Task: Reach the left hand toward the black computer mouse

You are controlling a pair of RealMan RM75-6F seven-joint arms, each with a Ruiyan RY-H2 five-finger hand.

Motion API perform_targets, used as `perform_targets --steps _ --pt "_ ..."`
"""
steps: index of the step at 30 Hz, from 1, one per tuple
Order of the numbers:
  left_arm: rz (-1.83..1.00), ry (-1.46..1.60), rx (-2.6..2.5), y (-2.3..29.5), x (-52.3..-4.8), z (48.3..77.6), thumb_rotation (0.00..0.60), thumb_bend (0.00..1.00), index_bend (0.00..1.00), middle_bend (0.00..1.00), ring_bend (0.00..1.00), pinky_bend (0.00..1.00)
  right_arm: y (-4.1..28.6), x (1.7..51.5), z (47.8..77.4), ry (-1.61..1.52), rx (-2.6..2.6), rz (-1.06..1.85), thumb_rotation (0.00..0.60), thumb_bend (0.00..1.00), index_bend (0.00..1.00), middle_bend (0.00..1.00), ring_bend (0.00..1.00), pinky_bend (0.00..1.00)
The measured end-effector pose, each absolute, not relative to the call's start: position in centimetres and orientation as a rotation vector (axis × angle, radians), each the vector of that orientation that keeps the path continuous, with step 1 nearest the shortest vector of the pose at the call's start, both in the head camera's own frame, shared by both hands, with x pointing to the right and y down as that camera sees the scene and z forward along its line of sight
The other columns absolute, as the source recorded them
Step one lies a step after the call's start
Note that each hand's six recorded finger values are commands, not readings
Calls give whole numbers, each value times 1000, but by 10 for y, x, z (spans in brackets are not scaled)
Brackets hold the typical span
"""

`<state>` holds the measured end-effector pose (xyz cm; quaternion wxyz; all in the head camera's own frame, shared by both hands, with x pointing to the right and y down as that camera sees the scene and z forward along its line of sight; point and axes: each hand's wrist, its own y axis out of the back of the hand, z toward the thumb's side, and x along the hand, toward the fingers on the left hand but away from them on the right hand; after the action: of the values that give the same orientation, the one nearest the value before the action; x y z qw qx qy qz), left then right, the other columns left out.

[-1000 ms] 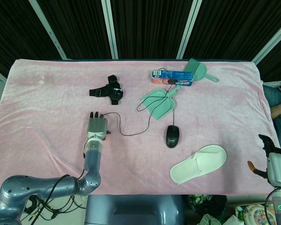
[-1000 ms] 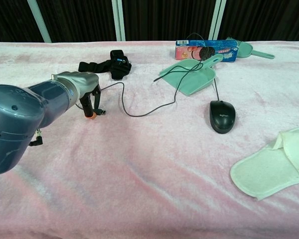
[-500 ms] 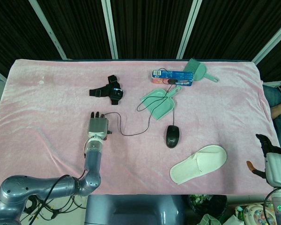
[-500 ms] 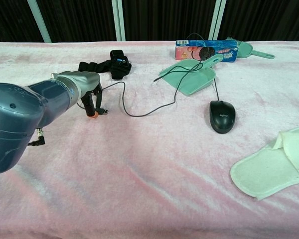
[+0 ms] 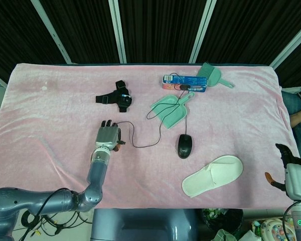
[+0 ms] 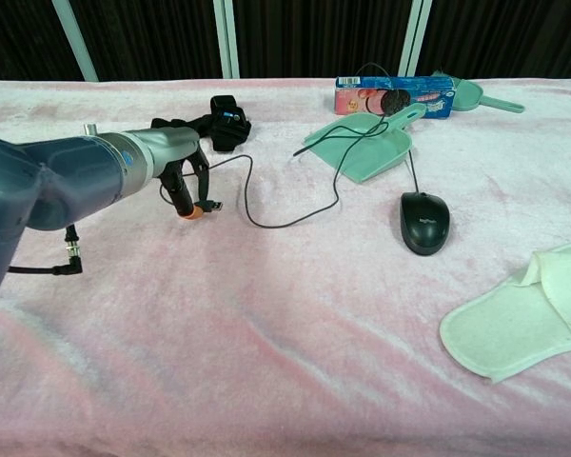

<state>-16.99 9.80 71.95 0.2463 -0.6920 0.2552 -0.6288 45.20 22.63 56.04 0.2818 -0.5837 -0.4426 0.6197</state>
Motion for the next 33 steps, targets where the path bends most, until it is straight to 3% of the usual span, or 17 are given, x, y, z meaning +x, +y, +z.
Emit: perform_targets --steps 10,23,33 --pt "-1438 895 -2181 91 -153 681 600 385 602 184 0 0 227 451 561 -1183 -1562 1661 600 163 135 132 326 271" --pt "-1083 883 -2474 88 -114 645 600 385 625 199 0 0 227 451 561 -1184 -1559 1663 600 163 135 132 325 271" --pt "-966 737 -2558 99 -93 626 600 385 627 199 0 0 227 451 561 -1184 -1558 1664 600 163 135 132 326 271"
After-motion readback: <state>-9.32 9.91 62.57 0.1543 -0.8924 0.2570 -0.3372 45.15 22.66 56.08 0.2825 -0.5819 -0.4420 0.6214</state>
